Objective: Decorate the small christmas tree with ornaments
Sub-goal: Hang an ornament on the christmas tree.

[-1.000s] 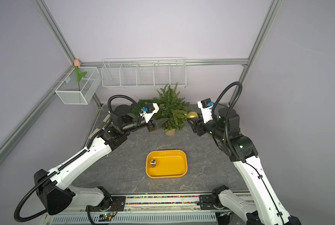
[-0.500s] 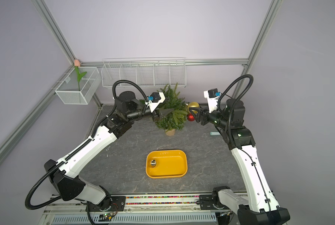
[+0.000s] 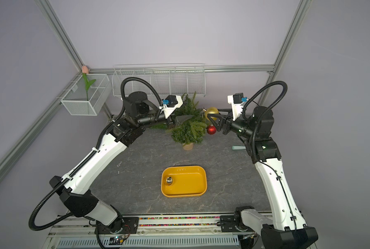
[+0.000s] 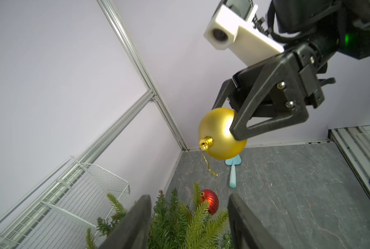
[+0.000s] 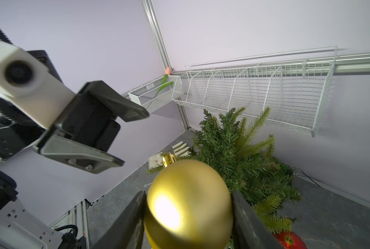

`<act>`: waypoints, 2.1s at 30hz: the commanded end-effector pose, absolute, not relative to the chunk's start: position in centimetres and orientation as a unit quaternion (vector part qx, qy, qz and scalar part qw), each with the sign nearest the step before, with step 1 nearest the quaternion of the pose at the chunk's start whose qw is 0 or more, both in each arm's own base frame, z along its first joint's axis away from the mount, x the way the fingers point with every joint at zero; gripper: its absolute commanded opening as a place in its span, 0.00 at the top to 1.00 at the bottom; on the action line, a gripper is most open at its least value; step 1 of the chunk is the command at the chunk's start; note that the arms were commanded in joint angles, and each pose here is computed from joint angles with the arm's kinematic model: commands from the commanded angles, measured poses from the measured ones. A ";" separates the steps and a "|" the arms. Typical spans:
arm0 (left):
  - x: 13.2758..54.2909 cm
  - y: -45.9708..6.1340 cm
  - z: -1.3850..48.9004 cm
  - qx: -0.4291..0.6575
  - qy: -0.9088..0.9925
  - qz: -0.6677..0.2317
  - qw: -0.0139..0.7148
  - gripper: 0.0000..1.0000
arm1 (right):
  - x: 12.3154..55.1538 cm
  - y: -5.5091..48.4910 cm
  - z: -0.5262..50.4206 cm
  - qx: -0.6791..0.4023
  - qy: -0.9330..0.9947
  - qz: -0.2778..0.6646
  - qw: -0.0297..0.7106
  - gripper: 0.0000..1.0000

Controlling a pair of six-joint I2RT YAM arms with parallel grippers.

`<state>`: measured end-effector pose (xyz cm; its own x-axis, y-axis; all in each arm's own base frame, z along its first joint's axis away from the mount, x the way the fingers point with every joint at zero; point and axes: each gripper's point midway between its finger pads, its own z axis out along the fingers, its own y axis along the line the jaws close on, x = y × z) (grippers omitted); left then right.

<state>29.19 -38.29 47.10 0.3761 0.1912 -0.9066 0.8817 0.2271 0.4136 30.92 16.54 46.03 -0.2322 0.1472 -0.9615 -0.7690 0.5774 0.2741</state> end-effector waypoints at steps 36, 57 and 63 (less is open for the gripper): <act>27.8 -41.6 44.1 0.592 0.506 -0.342 0.526 0.69 | 28.4 17.8 46.8 -0.275 0.635 0.455 0.561 0.55; 28.3 -41.8 44.0 0.589 0.513 -0.336 0.526 0.86 | 28.5 17.9 46.2 -0.270 0.640 0.462 0.551 0.55; 28.2 -41.8 44.3 0.589 0.508 -0.337 0.530 0.89 | 28.5 17.9 45.5 -0.268 0.648 0.459 0.545 0.56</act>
